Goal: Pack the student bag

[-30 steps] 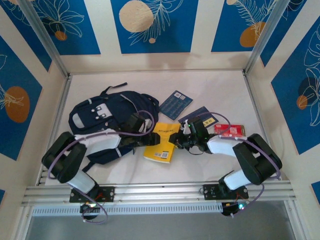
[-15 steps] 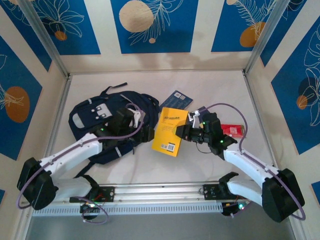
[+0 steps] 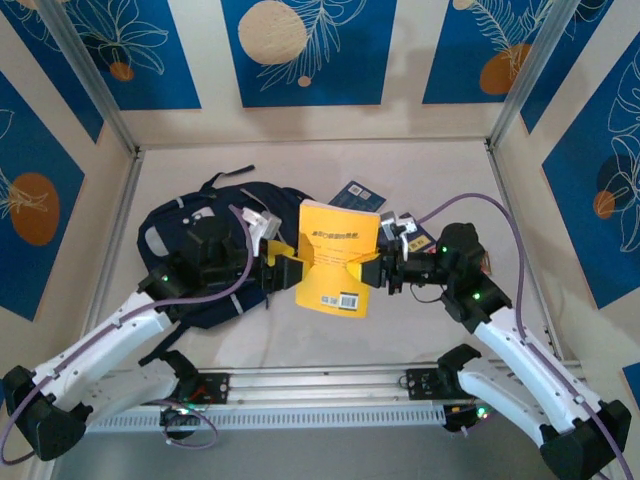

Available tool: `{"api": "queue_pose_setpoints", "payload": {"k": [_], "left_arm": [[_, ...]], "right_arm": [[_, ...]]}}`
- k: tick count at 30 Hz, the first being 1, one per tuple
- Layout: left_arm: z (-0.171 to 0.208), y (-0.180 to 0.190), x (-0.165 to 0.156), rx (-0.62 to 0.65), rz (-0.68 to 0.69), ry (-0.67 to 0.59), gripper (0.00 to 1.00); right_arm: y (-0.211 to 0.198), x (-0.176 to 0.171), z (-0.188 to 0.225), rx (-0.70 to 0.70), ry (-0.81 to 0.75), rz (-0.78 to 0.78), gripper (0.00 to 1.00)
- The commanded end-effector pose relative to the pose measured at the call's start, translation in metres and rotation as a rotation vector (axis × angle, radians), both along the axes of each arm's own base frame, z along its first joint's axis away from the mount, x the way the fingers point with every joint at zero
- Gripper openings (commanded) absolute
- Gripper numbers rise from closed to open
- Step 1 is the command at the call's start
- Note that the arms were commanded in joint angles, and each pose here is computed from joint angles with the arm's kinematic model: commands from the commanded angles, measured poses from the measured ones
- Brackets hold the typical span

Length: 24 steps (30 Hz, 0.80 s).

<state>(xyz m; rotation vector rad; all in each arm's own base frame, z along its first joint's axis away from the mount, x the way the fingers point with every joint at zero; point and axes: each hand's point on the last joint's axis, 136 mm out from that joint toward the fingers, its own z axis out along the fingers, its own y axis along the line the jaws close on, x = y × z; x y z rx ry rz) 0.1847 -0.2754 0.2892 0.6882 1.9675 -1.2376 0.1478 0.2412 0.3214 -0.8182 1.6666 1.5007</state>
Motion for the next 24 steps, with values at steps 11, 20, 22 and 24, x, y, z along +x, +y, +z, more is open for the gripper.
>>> {"api": "queue_pose_setpoints", "payload": {"k": [11,20,22,24], "left_arm": [[0.062,-0.016,-0.062,-0.309,-0.396,-0.226,0.56],[0.057,-0.016,-0.070,-0.294,-0.453,-0.248,0.02],[0.057,-0.015,-0.074,-0.274,-0.476,-0.259,0.01],[0.055,-0.013,-0.075,-0.230,-0.479,-0.273,0.12]], "right_arm": [[-0.004,-0.028,0.029,0.015,-0.210,0.090,0.00],[-0.006,-0.024,0.027,0.012,-0.191,0.067,0.00],[-0.006,-0.025,0.027,0.009,-0.189,0.069,0.00],[-0.006,-0.024,0.028,0.007,-0.183,0.064,0.00]]}}
